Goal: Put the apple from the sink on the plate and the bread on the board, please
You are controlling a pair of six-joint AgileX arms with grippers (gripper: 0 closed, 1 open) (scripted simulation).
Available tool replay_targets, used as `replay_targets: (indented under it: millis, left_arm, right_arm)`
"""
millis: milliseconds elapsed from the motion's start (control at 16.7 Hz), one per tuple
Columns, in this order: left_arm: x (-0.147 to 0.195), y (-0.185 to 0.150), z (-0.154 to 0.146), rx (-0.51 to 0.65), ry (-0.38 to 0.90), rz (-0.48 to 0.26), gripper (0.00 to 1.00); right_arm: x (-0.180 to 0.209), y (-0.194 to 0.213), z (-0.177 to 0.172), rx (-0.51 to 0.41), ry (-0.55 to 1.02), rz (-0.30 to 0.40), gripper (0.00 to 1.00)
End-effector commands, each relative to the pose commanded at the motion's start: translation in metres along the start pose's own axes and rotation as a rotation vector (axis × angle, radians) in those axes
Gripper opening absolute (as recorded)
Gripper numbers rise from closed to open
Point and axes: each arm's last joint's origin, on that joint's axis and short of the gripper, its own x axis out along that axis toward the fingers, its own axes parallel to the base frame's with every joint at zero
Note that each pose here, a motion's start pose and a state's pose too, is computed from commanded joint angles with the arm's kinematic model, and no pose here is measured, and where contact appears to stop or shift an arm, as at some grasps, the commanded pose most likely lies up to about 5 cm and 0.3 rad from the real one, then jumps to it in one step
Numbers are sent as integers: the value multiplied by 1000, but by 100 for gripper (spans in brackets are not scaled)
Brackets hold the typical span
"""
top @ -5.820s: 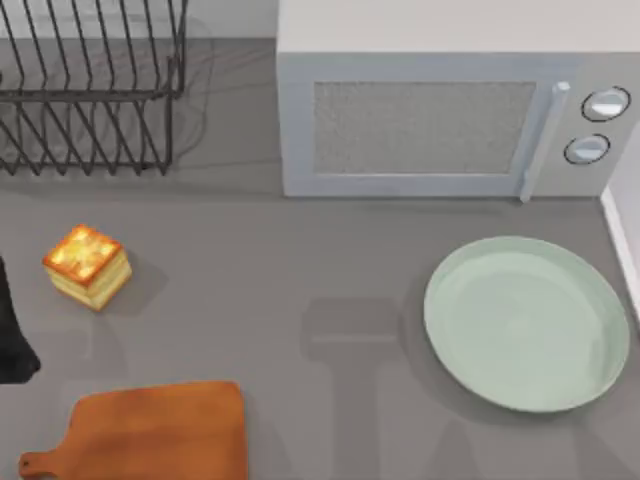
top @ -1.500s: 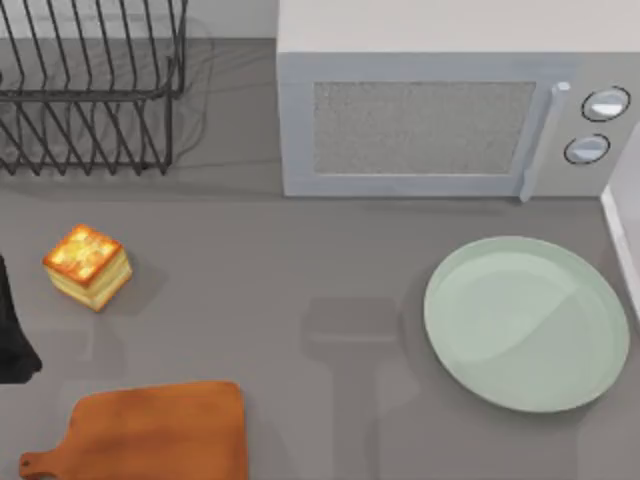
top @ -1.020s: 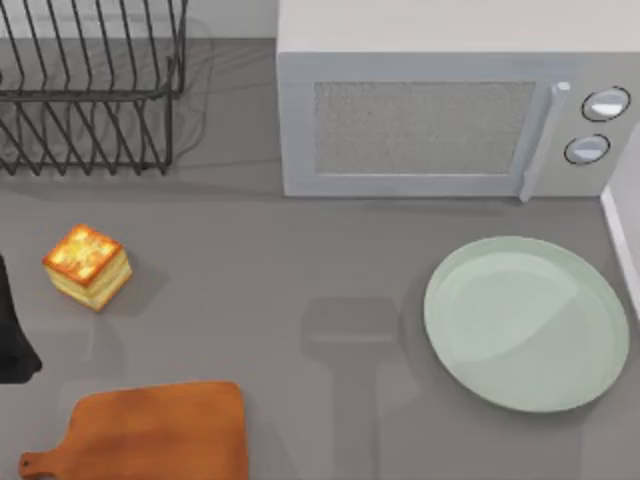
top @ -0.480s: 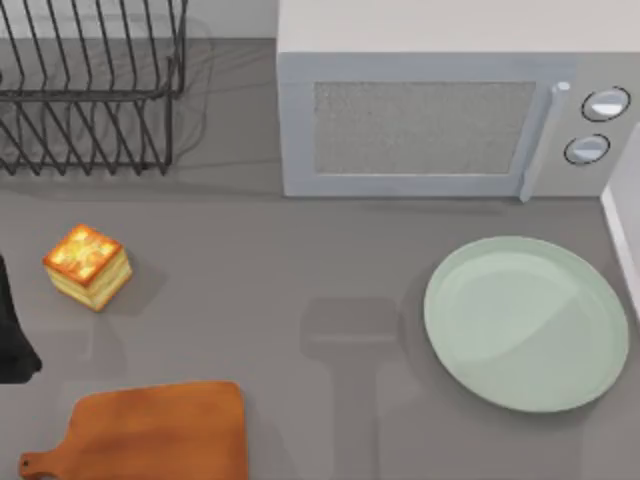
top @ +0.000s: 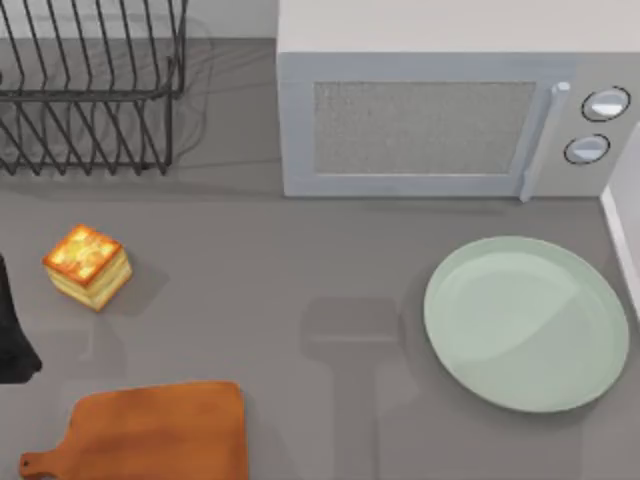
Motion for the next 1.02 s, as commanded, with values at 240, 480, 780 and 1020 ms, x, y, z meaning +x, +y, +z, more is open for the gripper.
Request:
replay_targets:
  millis: [240, 480, 780, 1020]
  left_arm:
    - [0, 0, 0, 0, 0, 0, 100]
    - [0, 0, 0, 0, 0, 0, 100]
    - [0, 0, 0, 0, 0, 0, 100]
    - [0, 0, 0, 0, 0, 0, 100]
  right_arm:
    - [-28, 0, 5, 6, -48, 0, 0]
    - [-52, -2, 8, 6, -49, -1, 0]
    - [-116, -1, 6, 7, -41, 2, 0]
    - [-128, 0, 5, 6, -48, 0, 0]
